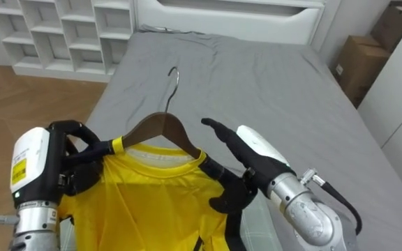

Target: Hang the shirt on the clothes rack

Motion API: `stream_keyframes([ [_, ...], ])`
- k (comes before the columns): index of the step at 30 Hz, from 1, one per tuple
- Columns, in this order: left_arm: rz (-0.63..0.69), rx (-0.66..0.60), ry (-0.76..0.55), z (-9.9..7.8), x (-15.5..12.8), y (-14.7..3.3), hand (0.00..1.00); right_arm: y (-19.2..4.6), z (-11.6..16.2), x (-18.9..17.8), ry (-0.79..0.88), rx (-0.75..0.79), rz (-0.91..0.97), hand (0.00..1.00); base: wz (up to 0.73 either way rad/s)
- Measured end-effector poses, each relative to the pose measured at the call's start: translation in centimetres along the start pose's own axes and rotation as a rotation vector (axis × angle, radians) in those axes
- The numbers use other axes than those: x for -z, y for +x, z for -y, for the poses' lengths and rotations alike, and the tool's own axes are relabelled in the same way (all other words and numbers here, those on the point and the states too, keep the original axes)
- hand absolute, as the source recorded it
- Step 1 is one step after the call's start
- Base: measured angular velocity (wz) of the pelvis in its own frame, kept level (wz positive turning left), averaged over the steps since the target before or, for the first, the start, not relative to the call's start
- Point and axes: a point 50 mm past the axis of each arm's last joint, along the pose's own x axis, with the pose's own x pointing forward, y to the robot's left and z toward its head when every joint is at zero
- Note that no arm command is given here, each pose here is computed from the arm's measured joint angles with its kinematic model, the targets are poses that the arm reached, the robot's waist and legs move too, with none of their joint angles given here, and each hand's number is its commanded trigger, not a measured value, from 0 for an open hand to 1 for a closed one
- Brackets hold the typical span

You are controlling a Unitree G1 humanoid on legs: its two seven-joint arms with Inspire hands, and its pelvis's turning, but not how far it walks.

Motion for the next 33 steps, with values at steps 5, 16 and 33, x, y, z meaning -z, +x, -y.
stream_keyframes([
  [5, 0.004, 0.02, 0.008, 0.1, 0.0, 0.0, 1.0, 0.1, -0.2, -0.1, 0.002, -0.009, 0.004, 0.0, 0.0],
  [16, -0.004, 0.048, -0.012, 0.7, -0.3, -0.2, 1.0, 0.4, -1.3, 1.2, 0.036, -0.039, -0.064, 0.0, 0.0],
  [33, -0.004, 0.067, -0.005, 0.7, -0.3, -0.2, 1.0, 0.4, -2.4, 3.0, 0.07, -0.076, -0.138, 0.0, 0.0],
])
